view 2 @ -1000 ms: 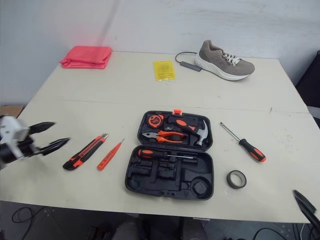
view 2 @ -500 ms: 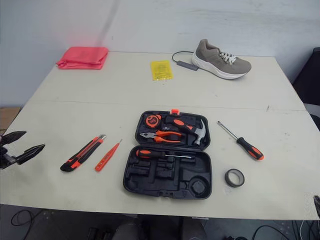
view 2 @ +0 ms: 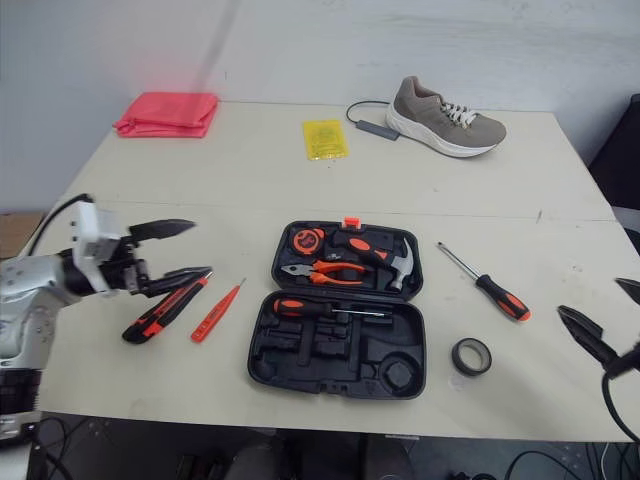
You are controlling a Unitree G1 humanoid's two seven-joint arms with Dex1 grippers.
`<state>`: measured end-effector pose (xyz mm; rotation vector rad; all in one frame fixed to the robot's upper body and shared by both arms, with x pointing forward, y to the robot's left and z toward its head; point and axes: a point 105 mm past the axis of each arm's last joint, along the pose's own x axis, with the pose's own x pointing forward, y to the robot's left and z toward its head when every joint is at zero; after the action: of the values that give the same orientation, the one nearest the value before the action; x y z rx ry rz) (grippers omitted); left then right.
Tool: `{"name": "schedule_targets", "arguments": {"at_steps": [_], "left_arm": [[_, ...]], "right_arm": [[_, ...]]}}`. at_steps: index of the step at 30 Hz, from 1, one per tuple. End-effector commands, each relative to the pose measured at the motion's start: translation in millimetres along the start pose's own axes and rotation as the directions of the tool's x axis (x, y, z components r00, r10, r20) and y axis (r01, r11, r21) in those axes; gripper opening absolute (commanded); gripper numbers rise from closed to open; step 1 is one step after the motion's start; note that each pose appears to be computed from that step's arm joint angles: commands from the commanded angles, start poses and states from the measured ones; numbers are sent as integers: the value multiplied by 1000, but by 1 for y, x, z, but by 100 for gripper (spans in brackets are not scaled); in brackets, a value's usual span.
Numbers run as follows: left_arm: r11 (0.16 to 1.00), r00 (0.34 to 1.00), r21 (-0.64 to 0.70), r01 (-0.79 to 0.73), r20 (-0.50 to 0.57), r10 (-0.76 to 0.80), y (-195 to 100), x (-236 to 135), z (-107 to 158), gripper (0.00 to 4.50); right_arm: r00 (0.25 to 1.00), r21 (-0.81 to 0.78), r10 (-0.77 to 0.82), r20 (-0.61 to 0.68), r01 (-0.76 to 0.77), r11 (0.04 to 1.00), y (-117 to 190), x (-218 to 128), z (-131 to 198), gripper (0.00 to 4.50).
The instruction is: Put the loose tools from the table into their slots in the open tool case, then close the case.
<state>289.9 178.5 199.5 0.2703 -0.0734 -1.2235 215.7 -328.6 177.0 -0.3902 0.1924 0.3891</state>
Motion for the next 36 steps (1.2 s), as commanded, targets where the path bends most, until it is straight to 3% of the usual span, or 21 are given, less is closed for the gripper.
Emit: {"name": "schedule_targets", "arguments": {"at_steps": [1,12,19,32,36], "left_arm": [[989,988,27,148,40,-149,-19,22,17,445],[925,923,34,377,72,-379,-55,54,22,445],[923,922,30,384,50,-385,-58,52,19,445],[922,921,50,383,58,-386,-59,57,28,445],[914,913,19,405,51,-405,-62,57,27,450]], "right_arm": [[995,27,90,-36,-89,996,4,14,-2,450],[961,123,195,-196,-173,977,-18,53,-49,450],[951,118,215,-223,-193,974,-30,69,-66,450],[928,174,304,-214,-270,947,-22,89,-68,450],[920,190,325,-217,-287,939,-18,88,-71,332]]}}
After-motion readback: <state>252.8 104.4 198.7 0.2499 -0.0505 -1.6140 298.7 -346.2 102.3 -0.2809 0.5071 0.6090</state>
